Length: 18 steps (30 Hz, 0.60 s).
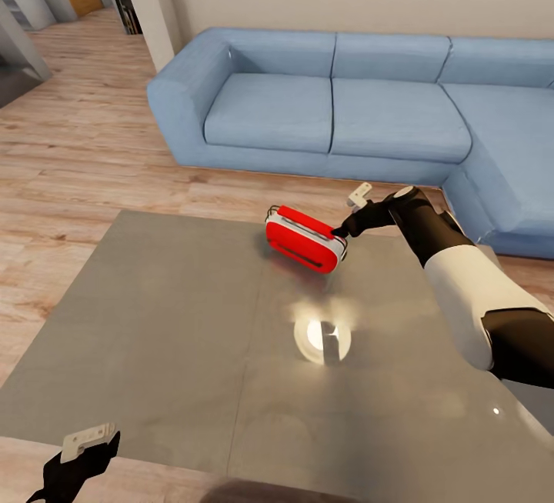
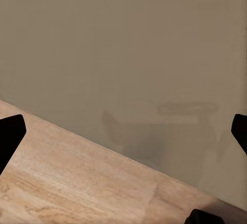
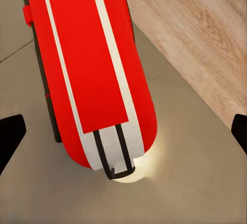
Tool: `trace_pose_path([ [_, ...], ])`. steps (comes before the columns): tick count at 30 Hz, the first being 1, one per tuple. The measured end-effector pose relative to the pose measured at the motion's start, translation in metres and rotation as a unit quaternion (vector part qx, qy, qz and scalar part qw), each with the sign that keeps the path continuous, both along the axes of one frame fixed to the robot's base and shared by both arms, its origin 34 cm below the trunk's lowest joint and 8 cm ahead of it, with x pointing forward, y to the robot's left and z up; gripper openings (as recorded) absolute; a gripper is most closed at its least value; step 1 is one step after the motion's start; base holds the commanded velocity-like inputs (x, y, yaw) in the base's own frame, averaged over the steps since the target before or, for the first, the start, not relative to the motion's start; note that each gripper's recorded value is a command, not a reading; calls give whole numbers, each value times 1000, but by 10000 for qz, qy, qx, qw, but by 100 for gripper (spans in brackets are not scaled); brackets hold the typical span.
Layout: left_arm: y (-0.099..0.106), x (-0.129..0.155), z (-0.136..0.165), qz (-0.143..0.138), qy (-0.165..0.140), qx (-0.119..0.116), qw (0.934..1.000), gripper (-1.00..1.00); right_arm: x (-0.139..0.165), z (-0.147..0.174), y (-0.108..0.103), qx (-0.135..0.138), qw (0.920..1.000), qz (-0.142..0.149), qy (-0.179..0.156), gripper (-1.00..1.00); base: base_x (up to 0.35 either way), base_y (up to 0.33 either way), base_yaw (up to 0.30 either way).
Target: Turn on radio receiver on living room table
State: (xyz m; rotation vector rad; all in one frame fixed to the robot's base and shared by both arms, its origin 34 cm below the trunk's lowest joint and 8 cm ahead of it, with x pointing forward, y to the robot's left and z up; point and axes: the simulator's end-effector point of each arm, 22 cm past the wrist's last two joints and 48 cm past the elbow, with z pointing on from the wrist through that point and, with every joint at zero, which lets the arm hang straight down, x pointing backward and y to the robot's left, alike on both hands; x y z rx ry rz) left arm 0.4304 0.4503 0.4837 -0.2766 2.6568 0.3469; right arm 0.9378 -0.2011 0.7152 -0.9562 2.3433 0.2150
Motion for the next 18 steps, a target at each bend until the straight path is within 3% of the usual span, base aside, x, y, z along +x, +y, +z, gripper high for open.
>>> trace_pose_path([
  [18,0,-9,-8,0,134,0,9999,100,-3,-22,0,1,9999,1,139,100,0,0,0],
])
